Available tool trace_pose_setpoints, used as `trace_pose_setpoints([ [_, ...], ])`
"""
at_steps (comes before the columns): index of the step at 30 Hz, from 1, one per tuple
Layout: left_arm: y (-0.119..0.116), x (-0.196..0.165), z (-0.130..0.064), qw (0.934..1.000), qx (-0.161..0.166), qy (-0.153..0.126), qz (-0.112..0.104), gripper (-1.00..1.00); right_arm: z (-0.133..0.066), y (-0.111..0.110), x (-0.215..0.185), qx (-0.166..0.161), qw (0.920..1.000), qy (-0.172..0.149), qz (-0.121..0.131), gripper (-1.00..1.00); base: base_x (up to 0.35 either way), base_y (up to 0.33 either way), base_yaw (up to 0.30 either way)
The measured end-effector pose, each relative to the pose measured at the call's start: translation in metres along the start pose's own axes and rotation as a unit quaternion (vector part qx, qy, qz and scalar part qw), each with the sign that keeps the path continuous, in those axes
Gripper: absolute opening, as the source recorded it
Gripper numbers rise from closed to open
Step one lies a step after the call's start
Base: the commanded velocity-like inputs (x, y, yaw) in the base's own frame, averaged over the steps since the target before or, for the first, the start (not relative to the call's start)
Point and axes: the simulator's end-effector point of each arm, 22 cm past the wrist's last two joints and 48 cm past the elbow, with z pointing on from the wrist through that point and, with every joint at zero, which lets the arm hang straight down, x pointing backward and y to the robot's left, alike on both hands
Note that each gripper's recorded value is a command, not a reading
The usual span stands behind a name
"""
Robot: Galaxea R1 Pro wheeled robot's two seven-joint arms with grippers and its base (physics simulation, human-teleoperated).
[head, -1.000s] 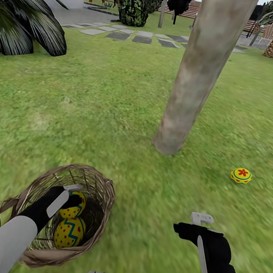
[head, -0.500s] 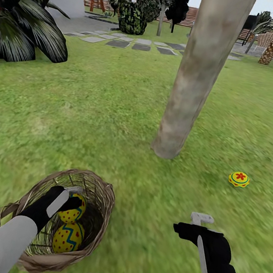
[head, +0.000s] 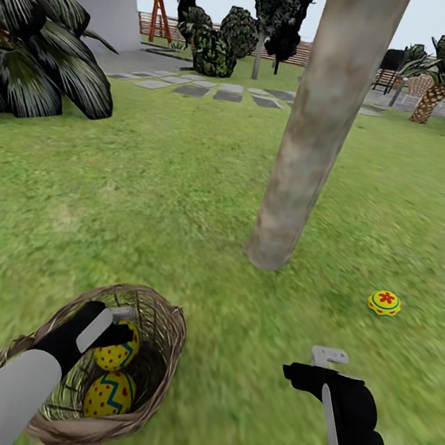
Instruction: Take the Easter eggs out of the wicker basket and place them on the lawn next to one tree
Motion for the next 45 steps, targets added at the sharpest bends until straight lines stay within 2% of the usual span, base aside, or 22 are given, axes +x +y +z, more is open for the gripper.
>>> trace_pose_setpoints([
  [6, -0.001, -0.003, -0.013, 1.0, 0.003, 0.003, 0.005, -1.0, -0.01, 0.0, -0.009, 0.0, 0.9999, -0.012, 0.001, 1.0, 0.0, 0.0, 0.0],
  [28, -0.006, 0.011, -0.061, 0.9977, 0.014, 0.052, 0.042, -1.0, -0.047, -0.002, -0.038, -0.002, 0.9984, -0.057, 0.004, 1.0, 0.0, 0.0, 0.0],
  [45, -0.009, -0.003, -0.094, 0.9986, 0.021, 0.026, 0.042, -1.0, -0.078, -0.004, -0.059, -0.003, 0.9958, -0.092, 0.006, 1.0, 0.0, 0.0, 0.0],
])
